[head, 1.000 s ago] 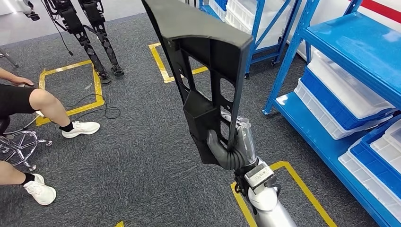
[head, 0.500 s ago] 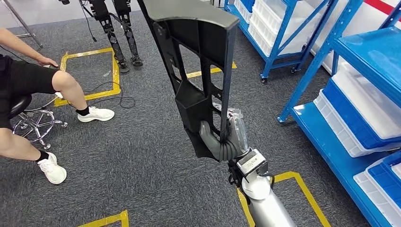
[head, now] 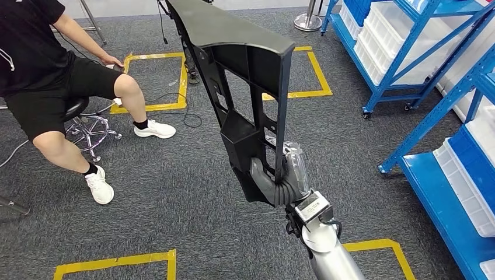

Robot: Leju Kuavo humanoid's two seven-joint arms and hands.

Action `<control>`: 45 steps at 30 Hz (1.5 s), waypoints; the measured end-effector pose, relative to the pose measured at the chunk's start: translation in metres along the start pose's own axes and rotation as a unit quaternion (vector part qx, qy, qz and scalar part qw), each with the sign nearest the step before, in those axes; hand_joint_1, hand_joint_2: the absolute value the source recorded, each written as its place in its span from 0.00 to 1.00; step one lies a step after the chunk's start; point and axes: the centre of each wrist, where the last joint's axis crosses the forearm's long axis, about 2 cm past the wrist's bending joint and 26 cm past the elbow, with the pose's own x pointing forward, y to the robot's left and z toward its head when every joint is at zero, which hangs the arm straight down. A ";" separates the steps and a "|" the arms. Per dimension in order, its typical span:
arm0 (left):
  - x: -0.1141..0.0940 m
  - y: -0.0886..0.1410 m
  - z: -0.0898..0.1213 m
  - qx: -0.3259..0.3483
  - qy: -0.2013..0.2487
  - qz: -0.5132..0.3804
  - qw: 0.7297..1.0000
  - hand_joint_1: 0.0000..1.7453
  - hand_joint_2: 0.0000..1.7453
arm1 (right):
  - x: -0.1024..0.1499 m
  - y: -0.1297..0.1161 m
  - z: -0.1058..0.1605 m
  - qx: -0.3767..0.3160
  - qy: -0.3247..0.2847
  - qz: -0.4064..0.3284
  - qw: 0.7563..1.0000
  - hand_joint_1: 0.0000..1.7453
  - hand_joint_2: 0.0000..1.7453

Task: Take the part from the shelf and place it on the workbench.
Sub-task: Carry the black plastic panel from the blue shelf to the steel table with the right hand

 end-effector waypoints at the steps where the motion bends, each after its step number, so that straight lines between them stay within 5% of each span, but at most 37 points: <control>1: -0.001 0.001 0.001 0.004 -0.001 0.007 1.000 0.00 1.00 | 0.000 0.000 0.000 0.001 -0.001 0.000 1.000 1.00 1.00; 25: -0.002 0.007 0.002 0.012 0.005 -0.005 1.000 0.00 1.00 | 0.006 0.011 0.041 -0.022 0.030 0.001 0.999 1.00 1.00; 45: 0.000 0.016 0.001 0.024 -0.005 -0.001 1.000 0.00 1.00 | 0.002 0.016 0.012 -0.022 -0.002 -0.018 1.000 1.00 1.00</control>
